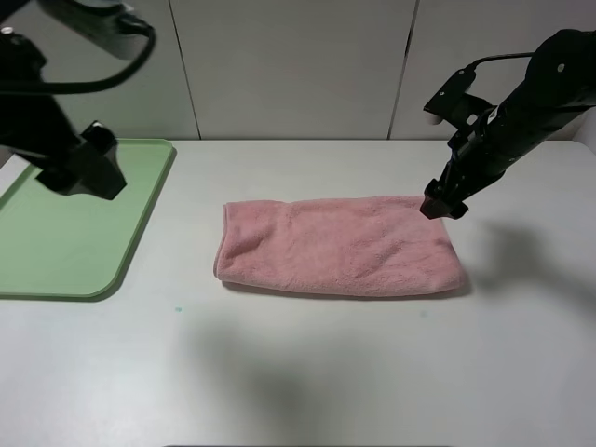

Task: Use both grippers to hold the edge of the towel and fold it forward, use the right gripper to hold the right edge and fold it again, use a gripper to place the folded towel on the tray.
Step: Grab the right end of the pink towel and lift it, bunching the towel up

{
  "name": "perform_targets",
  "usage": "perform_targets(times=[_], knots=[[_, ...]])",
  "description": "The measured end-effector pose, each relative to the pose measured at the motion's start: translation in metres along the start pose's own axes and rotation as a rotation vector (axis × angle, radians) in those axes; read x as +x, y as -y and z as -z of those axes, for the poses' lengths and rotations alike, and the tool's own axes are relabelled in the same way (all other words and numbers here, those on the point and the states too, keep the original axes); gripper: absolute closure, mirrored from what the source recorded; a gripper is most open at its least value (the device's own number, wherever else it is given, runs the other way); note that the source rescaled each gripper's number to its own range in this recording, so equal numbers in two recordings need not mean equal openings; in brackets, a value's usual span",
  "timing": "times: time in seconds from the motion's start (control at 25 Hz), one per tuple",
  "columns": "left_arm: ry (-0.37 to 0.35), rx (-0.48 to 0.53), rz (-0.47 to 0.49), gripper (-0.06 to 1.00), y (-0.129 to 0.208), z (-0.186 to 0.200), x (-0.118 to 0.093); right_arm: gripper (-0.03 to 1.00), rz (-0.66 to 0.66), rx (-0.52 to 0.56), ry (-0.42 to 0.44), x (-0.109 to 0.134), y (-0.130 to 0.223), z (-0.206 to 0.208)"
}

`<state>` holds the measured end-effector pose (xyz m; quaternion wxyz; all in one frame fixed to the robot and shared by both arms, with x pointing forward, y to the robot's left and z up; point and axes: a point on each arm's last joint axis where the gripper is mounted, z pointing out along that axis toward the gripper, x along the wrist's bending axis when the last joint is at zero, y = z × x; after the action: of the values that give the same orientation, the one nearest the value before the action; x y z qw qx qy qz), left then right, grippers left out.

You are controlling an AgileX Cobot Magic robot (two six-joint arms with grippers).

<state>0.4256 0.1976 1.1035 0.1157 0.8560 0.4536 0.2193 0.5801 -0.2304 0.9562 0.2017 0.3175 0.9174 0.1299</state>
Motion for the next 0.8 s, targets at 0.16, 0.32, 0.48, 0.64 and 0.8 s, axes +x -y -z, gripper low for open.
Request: perform_targets(times=[0.16, 0.32, 0.48, 0.64, 0.8], knots=[[0.010, -0.075, 0.089, -0.05, 0.049, 0.021, 0.004, -0.03, 0.000, 0.000, 0.000, 0.000, 0.000, 0.000], [0.061, -0.192, 0.164, -0.05, 0.095, 0.041, 0.004, -0.03, 0.000, -0.001, 0.001, 0.000, 0.000, 0.000], [0.112, -0.324, 0.222, -0.05, 0.141, 0.054, 0.003, -0.03, -0.002, -0.001, 0.001, 0.000, 0.000, 0.000], [0.127, -0.379, 0.248, -0.05, 0.180, 0.052, 0.000, -0.03, -0.020, -0.003, 0.003, 0.000, 0.000, 0.000], [0.162, -0.396, 0.250, -0.05, 0.207, 0.044, -0.006, -0.03, -0.026, -0.009, 0.008, -0.001, -0.001, 0.000]])
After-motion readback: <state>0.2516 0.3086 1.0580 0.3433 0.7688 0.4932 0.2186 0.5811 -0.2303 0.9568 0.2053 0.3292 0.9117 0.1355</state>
